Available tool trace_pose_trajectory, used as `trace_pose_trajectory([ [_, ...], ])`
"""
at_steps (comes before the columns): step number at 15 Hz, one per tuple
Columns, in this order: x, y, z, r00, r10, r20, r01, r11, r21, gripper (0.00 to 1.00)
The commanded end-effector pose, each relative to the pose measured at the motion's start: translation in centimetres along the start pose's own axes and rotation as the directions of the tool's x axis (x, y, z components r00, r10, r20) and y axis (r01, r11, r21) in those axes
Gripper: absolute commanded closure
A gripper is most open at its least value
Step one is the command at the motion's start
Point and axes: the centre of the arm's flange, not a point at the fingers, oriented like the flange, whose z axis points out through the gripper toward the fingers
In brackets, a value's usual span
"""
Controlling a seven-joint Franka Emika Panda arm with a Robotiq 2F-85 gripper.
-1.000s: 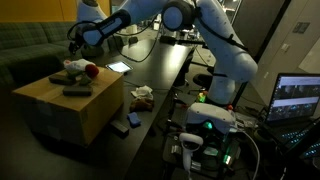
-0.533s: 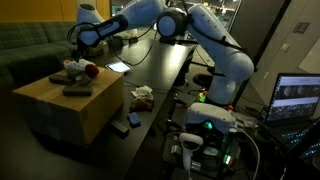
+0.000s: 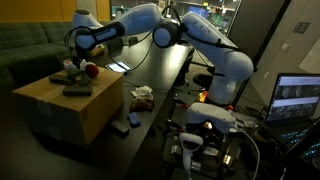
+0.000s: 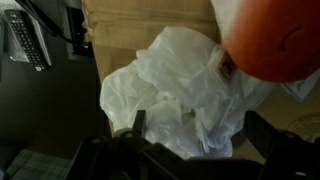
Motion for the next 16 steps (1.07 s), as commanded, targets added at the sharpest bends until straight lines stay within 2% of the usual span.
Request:
trace_pose_trajectory([
  [1,3.9,0.8,2.3,1.0,-0.019,0.018,0.019,1.0,0.003,0.0],
  [5,3.7,1.5,3.6,0.999,-0.017,0.046,0.018,1.0,-0.003,0.0],
  [6,3.7,1.6,3.6,0.999,-0.02,0.049,0.021,1.0,-0.003,0.17],
  [7,3.6,1.7,3.7,0.998,-0.023,0.051,0.023,1.0,-0.003,0.27],
  [15,4.1,2.0,1.2,0.999,-0.041,0.02,0.041,0.999,-0.005,0.88],
  [16,4.1,2.0,0.9,0.999,-0.042,0.017,0.042,0.999,-0.007,0.89],
])
